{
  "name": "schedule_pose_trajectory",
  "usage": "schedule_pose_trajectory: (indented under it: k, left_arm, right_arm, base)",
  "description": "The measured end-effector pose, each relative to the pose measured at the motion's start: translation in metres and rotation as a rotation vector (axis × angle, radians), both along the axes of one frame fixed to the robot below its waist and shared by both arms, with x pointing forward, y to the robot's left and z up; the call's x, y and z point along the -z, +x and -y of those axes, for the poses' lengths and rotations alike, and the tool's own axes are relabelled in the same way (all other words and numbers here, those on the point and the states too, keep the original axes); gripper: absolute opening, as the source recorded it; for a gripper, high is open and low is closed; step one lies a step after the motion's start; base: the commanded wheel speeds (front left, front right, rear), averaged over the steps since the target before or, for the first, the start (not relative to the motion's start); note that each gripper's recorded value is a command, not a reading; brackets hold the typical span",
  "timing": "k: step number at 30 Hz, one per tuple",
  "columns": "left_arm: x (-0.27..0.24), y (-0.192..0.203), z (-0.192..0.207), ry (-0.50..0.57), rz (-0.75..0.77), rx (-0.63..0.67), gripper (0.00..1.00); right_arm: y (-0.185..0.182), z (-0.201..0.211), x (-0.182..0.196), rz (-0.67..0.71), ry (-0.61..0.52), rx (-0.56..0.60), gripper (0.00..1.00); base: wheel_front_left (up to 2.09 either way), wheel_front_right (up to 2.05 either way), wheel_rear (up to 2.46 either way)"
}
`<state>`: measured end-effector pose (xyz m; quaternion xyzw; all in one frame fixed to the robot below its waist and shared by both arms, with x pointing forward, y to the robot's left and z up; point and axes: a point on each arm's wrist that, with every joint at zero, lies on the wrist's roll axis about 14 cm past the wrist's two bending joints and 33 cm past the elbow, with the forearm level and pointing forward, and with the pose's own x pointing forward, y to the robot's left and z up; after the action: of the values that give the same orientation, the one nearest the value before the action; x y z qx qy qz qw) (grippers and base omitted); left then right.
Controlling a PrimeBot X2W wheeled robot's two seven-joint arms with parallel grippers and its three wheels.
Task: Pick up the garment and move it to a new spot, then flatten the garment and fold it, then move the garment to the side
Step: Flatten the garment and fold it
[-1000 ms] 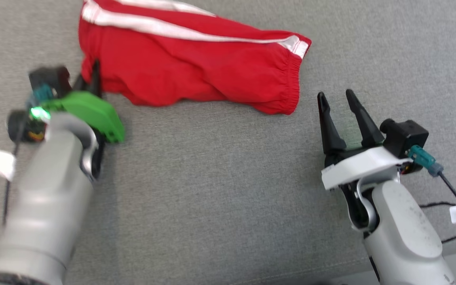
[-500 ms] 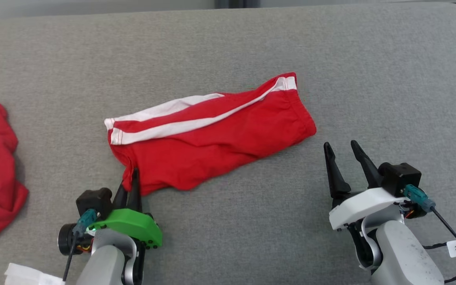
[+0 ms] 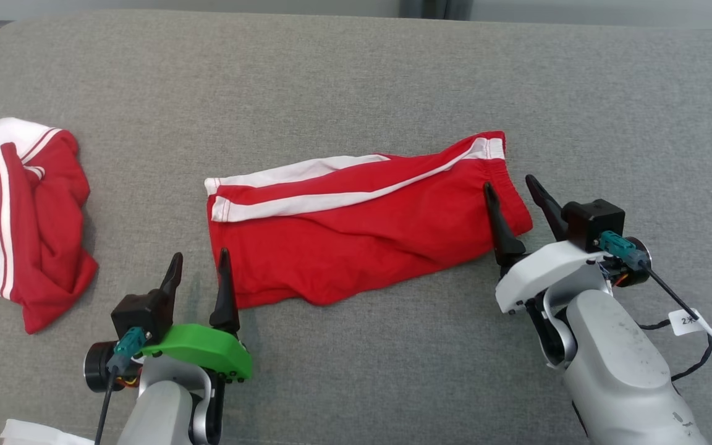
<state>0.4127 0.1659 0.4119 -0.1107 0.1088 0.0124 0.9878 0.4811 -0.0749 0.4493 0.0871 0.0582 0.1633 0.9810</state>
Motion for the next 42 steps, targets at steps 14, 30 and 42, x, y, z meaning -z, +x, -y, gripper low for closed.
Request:
schedule_pose_trajectory:
  k: [14,30,42]
  left_arm:
    - [0.001,-0.003,-0.008,-0.021,-0.001,-0.035,1.0]
    - [-0.006,-0.002,0.009,-0.027,0.023,0.015,1.0]
    - [-0.008,-0.019,0.022,-0.052,0.017,0.06,1.0]
  right_arm:
    - [-0.015,-0.002,0.076,-0.261,0.02,0.017,0.22]
    - [-0.022,0.046,0.043,-0.179,0.212,0.212,0.0]
    - [-0.028,-0.051,-0.034,-0.032,0.37,-0.087,0.0]
  base:
    - [0.0,0.0,0.0]
    - [0.0,0.0,0.0]
    - [0.0,0.0,0.0]
